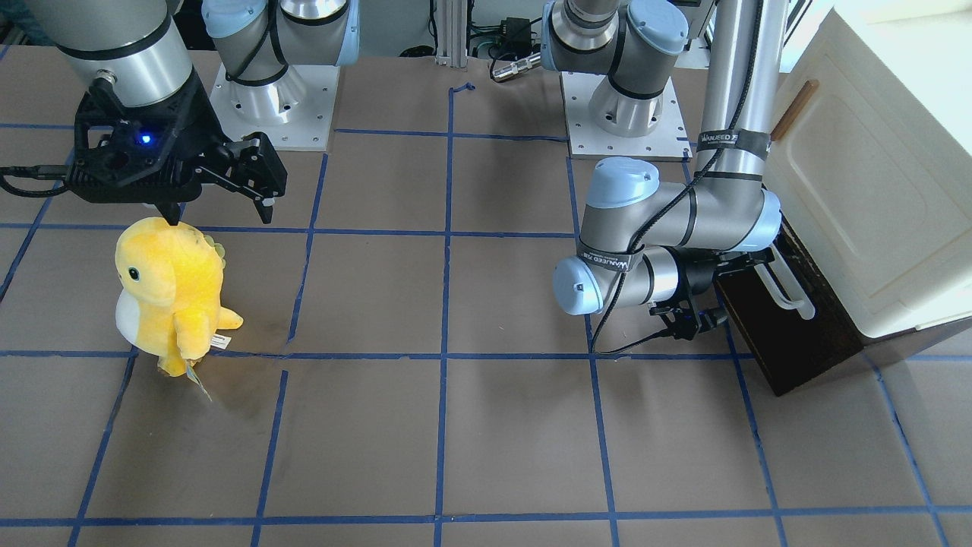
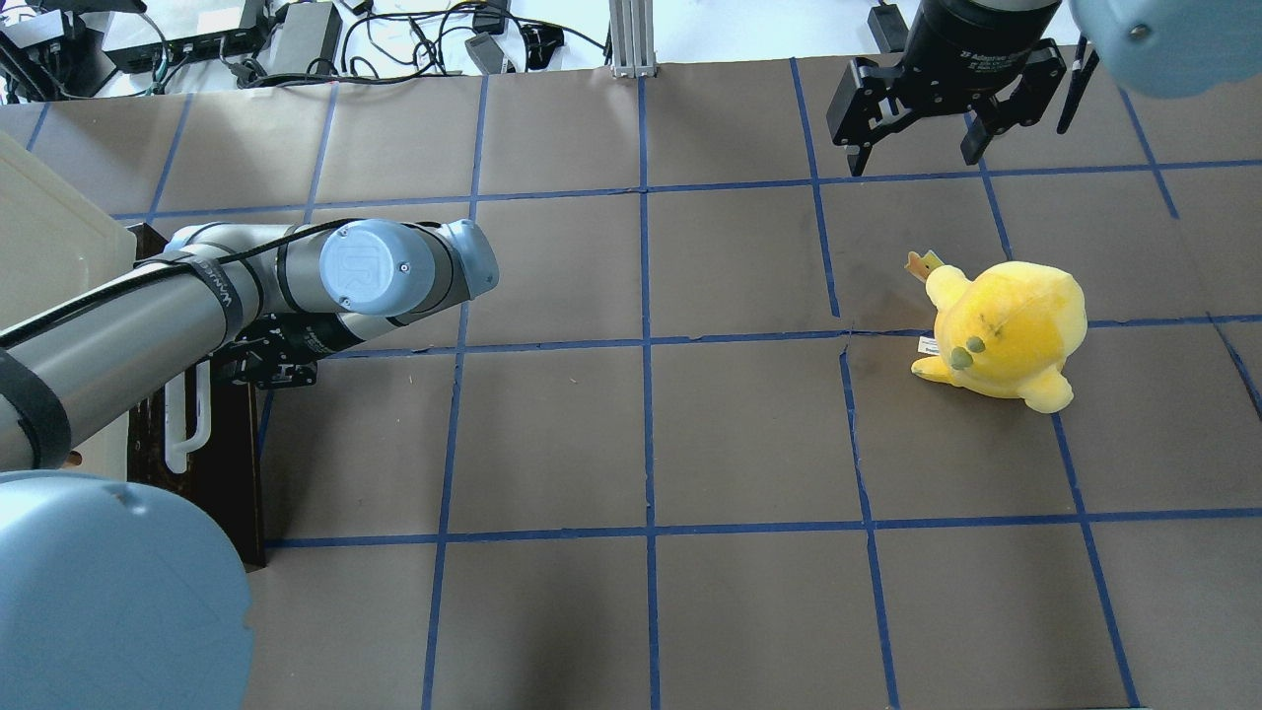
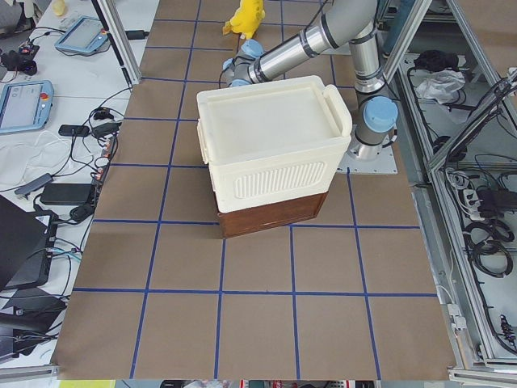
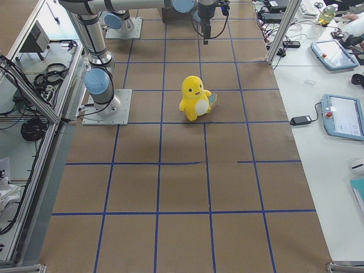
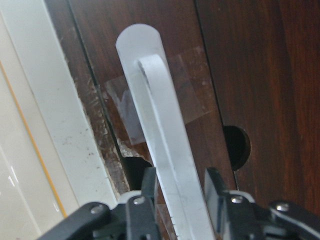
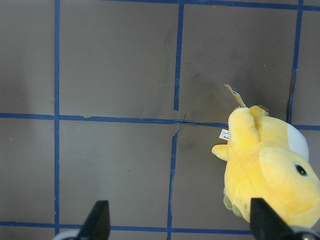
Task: Pull drawer sideways
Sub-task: 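Pull the handle with the left gripper, sliding the drawer out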
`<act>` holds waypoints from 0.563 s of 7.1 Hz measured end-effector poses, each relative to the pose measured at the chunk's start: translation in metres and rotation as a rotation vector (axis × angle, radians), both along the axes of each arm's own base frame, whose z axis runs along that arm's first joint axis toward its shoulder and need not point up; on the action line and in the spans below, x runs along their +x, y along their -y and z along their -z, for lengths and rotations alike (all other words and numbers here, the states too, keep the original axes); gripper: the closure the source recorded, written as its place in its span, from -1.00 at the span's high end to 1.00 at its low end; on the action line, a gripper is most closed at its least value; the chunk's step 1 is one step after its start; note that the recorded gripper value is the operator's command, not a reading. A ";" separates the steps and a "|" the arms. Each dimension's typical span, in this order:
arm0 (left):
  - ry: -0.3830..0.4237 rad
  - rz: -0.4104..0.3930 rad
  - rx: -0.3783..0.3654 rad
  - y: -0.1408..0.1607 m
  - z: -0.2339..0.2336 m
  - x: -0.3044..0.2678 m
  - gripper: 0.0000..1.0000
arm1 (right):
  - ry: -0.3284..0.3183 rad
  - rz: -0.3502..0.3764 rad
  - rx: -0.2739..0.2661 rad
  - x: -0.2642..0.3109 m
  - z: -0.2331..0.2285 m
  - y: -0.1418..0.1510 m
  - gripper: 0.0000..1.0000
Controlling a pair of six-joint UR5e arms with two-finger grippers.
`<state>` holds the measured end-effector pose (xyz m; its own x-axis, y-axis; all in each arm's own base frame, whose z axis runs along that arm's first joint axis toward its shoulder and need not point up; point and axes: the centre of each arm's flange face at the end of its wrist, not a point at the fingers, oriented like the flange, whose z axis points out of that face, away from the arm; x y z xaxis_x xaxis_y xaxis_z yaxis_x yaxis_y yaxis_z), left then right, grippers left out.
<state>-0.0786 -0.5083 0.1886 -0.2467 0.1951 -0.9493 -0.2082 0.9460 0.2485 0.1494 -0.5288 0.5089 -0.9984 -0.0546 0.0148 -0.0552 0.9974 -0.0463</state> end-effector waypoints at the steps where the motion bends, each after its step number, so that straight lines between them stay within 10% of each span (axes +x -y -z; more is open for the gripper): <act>1: 0.000 0.001 0.003 0.000 0.000 0.000 -0.58 | 0.000 0.000 0.000 0.000 0.000 0.000 1.00; 4: 0.003 -0.001 -0.016 0.002 -0.004 -0.001 -0.58 | 0.000 0.000 0.000 0.000 0.000 0.000 1.00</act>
